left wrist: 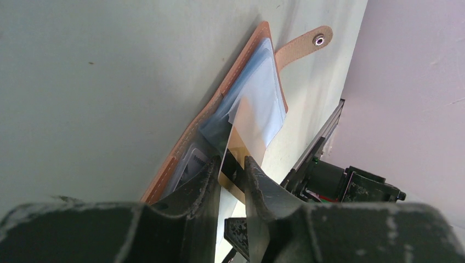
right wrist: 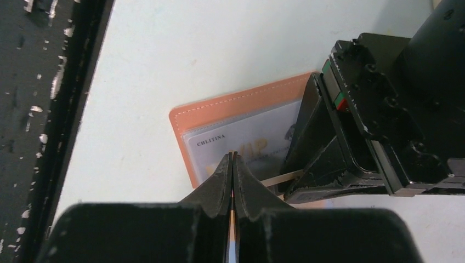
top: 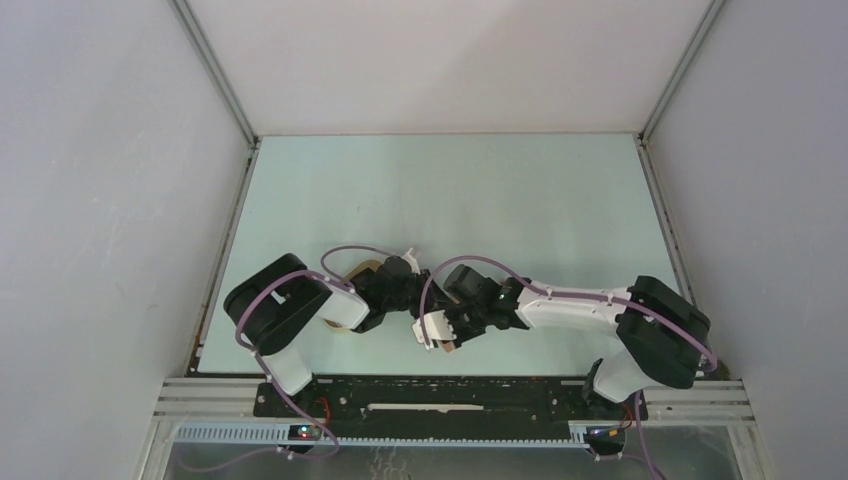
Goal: Put the credit cards into the card holder
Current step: Insert the credit card into the card holder.
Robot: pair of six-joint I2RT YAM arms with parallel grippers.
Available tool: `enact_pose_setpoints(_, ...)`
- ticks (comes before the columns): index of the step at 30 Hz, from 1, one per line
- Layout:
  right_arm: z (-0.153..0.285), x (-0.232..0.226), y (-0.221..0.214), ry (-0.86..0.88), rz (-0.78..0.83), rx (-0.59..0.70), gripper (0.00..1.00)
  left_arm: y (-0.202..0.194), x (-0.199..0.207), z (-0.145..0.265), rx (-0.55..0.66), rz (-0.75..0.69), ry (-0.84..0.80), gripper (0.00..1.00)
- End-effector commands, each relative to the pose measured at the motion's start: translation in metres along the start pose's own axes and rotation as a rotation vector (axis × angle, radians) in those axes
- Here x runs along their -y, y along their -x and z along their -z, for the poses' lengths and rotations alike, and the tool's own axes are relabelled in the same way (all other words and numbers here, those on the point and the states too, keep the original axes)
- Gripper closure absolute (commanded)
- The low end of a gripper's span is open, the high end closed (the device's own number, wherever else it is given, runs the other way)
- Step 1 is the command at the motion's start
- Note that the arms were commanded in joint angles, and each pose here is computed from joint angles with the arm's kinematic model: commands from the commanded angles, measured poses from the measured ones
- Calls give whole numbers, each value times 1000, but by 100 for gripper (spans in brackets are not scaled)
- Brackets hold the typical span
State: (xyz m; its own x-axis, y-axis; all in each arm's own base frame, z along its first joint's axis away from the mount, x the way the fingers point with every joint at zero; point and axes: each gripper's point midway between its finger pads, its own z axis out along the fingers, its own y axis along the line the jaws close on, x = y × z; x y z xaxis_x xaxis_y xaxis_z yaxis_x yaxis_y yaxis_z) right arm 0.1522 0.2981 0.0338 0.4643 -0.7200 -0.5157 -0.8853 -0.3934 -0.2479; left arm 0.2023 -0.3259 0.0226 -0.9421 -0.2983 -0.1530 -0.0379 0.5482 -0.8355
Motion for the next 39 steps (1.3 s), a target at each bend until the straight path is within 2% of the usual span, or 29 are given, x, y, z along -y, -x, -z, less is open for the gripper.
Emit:
enact_pose_setpoints(1,-2,16,3,-62,2,-26,94,-18,-34,3,-44,-15,97,72)
enact_pose_setpoints(19,2,20,-22,-92,-16,-155,96,-18,-34,3,-45,-24,96,70)
enact_pose_setpoints(39,18,31,-55,-127,-124,-227,96,-17,-35,3,-44,-31,97,65)
